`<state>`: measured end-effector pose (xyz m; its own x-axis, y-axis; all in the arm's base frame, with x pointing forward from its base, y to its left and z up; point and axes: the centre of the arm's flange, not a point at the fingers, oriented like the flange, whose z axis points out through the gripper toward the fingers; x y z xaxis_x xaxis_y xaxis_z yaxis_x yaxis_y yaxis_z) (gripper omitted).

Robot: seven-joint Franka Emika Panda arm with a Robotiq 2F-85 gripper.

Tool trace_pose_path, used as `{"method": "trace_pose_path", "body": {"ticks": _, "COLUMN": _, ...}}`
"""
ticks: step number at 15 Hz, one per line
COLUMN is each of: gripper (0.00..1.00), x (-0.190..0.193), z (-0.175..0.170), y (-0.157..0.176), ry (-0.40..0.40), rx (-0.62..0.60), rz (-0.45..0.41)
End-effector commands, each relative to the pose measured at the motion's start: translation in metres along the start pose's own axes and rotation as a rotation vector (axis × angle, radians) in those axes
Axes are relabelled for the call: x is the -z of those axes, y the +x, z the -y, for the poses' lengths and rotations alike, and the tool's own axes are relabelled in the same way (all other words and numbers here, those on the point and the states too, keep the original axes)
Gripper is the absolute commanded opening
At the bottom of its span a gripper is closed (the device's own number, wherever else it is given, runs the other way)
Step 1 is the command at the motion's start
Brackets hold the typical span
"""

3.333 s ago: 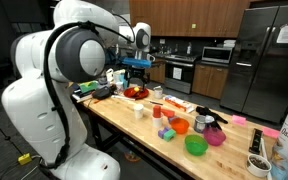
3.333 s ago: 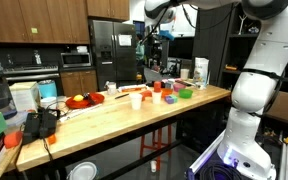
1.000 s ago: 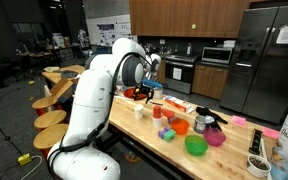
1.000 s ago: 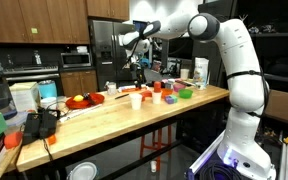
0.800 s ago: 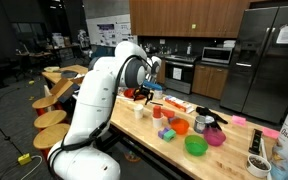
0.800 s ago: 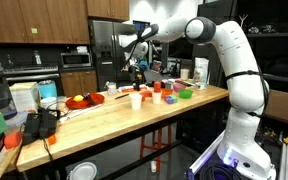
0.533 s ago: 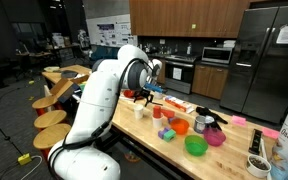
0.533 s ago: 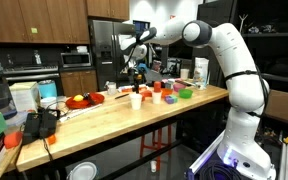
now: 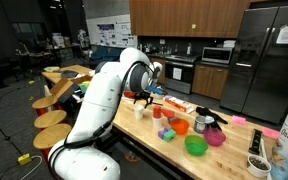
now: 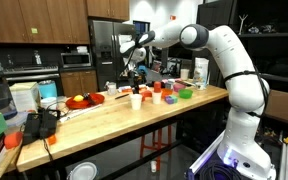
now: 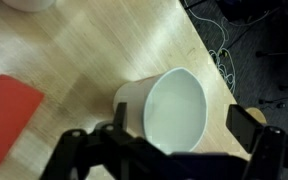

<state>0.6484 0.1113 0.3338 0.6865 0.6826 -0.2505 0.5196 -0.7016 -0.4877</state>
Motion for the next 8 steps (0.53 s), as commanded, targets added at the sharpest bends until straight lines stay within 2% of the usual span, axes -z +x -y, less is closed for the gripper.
{"method": "trace_pose_path", "body": {"ticks": 1, "gripper": 1.00, "x": 0.0024, "z": -0.0054, "y": 0.0053, "ry": 0.047, "rx": -0.005, "rz": 0.020}}
{"method": "trace_pose_path", "body": {"ticks": 3, "gripper": 1.00, "x": -0.0013, "z": -0.0068, "y": 0.0047, "ry": 0.059, "rx": -0.009, "rz": 0.030}}
{"method": "trace_pose_path", "body": {"ticks": 4, "gripper": 0.96, "x": -0.0026, "z": -0.0082, "y": 0.0042, "ry": 0.066, "rx": -0.011, "rz": 0.035}}
{"method": "trace_pose_path", "body": {"ticks": 5, "gripper": 0.74, "x": -0.0033, "z": -0.0080, "y": 0.0036, "ry": 0.071, "rx": -0.013, "rz": 0.039}}
{"method": "trace_pose_path", "body": {"ticks": 7, "gripper": 0.71, "x": -0.0020, "z": -0.0045, "y": -0.0004, "ry": 0.069, "rx": -0.027, "rz": 0.052}}
{"method": "trace_pose_path", "body": {"ticks": 8, "gripper": 0.66, "x": 0.0008, "z": -0.0026, "y": -0.0041, "ry": 0.068, "rx": -0.041, "rz": 0.055}}
